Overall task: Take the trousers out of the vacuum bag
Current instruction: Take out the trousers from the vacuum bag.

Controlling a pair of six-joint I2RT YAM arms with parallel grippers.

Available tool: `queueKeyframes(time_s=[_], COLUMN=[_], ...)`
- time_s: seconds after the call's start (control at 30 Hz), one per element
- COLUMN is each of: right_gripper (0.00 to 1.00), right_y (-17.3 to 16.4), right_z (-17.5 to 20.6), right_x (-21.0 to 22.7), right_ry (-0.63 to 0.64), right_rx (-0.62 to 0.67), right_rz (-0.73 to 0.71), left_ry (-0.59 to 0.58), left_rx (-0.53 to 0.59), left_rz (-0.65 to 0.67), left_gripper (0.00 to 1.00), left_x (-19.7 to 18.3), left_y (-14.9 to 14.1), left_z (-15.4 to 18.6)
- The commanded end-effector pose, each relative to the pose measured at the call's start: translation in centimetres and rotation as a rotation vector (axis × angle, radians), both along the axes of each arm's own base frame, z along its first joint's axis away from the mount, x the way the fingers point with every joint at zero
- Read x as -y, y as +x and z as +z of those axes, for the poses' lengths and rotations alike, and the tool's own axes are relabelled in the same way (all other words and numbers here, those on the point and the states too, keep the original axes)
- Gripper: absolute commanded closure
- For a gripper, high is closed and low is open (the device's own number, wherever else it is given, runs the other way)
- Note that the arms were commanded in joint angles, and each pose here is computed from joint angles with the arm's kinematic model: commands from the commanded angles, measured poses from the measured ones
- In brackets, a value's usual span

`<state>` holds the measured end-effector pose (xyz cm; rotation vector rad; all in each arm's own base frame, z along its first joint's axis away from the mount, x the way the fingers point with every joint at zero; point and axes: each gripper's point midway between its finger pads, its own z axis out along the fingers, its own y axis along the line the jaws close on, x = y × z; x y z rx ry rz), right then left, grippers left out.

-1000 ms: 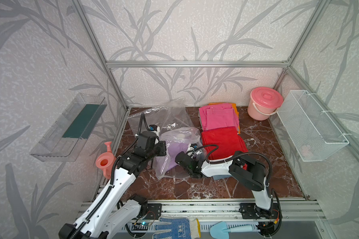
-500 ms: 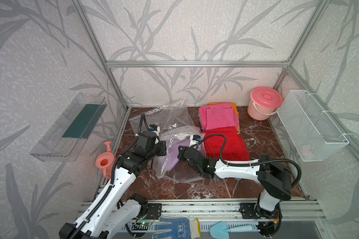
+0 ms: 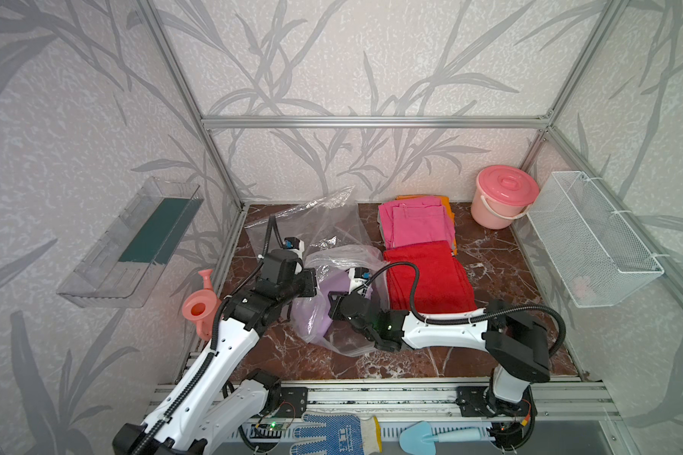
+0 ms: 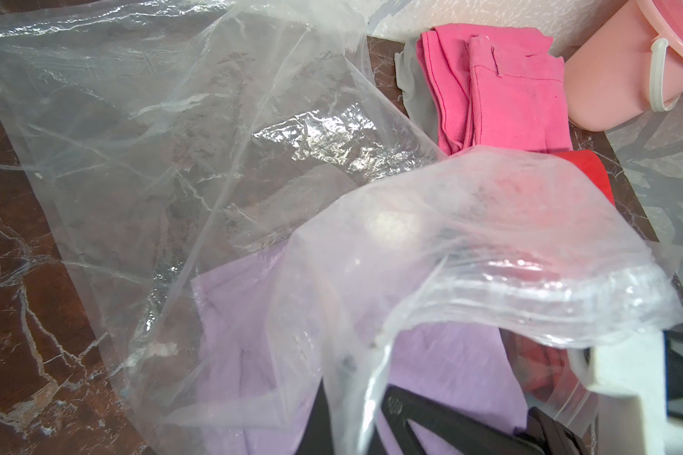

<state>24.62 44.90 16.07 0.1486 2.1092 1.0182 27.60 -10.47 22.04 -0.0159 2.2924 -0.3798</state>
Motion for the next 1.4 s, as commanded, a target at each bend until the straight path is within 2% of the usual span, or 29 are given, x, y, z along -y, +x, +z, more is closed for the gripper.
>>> queueKeyframes(time_s=[0.0,0.17,0.3,0.47,0.73,0.93,1.23,1.37], right_gripper=[0.98,0.99,0.98,0.98,0.99,0.99,0.99,0.98], right_y=[0.7,3.0,3.0,0.9,-3.6,-5.1,-2.7,-1.5], right_z=[5.3,8.5,10.1,10.1,9.5,9.4,14.6,15.9], right_x=[0.1,4.1,5.6,4.4,-0.3,-1.6,2.8,5.2], right_ry=[0.08,0.1,0.091,0.082,0.109,0.112,0.066,0.06], right_rx=[0.088,0.136,0.172,0.169,0.124,0.106,0.243,0.257], right_rz=[-0.019,-0.078,-0.078,-0.016,0.117,0.16,0.1,0.08], left_ry=[0.001,-0.001,-0.001,0.0,-0.001,0.0,-0.004,0.001], left_rx=[0.002,-0.001,0.0,-0.003,-0.011,-0.012,-0.018,-0.028], left_rz=[0.009,0.007,0.007,0.005,0.004,0.005,0.004,0.002], left_gripper=[1.0,1.0,1.0,1.0,1.0,1.0,1.0,1.0], left_x=[-0.2,-0.2,-0.2,-0.1,0.0,-0.1,0.0,0.0], left_y=[0.2,0.1,0.2,0.3,0.3,0.3,0.3,0.4], left_z=[0.0,0.0,0.0,0.0,-0.2,-0.2,-0.4,-0.5])
